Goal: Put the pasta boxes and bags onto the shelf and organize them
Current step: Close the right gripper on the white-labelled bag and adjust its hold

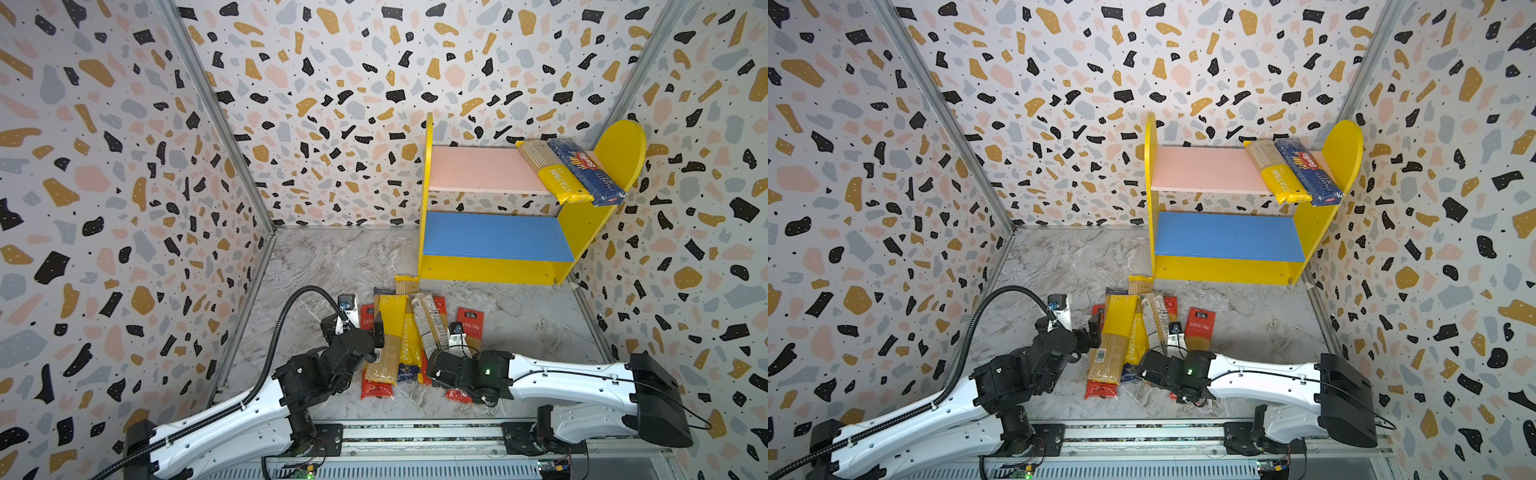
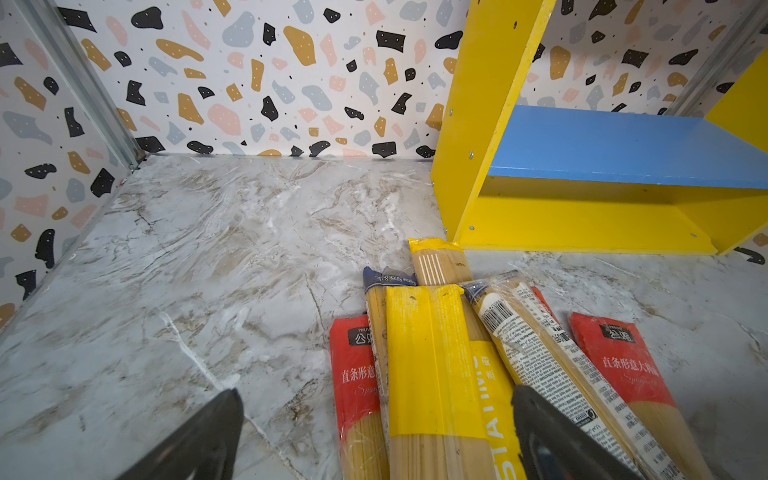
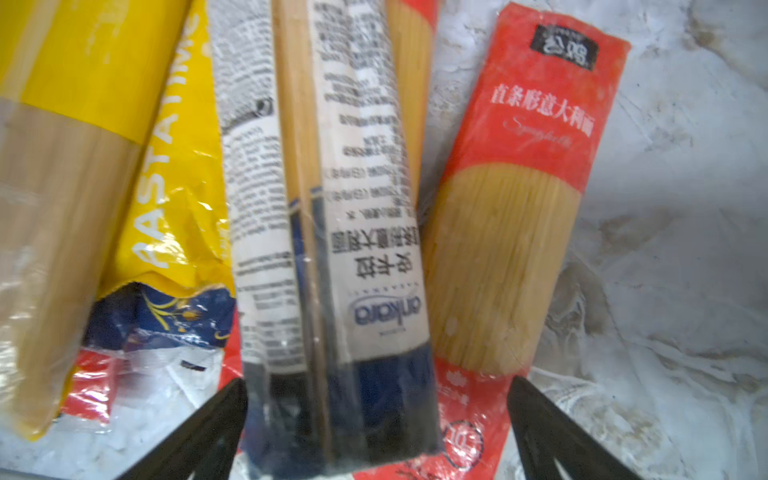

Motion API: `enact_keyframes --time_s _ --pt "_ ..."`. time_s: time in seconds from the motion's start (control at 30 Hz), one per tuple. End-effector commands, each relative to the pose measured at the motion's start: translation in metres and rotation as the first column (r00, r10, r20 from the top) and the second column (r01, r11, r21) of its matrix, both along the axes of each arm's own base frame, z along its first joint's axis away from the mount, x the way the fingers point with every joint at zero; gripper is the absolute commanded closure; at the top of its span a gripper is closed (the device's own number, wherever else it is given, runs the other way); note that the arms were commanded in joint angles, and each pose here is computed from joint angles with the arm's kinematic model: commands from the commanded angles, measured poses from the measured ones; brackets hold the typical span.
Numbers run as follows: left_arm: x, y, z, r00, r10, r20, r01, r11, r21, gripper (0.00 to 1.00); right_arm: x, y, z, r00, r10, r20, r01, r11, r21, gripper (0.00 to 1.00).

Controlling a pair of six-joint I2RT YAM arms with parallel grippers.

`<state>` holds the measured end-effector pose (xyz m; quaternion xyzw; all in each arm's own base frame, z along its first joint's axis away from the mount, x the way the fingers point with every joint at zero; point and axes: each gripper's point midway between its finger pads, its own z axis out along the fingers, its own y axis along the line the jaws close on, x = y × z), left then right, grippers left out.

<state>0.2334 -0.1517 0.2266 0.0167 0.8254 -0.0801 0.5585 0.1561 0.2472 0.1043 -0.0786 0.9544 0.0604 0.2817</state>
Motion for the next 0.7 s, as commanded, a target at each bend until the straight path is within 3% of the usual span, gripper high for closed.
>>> enact_keyframes --time_s 0.0,0.37,0.67 --pt "0.001 0.001 0.021 0.999 0.011 0.042 -0.009 0.999 -0.038 0.00 0.016 0.015 0.010 0.998 0.049 0.048 -0.049 0.999 -0.007 0.02" --pt "0.005 -0.002 0.024 0.999 0.017 0.047 -0.016 1.000 -0.010 0.00 0.054 0.009 -0.014 0.997 0.059 0.041 -0.060 0.998 0.021 0.01" --pt "0.010 -0.012 0.020 0.999 0.015 0.037 -0.015 1.000 0.002 0.00 0.059 0.035 -0.026 0.991 0.133 0.019 -0.134 0.991 0.029 0.01"
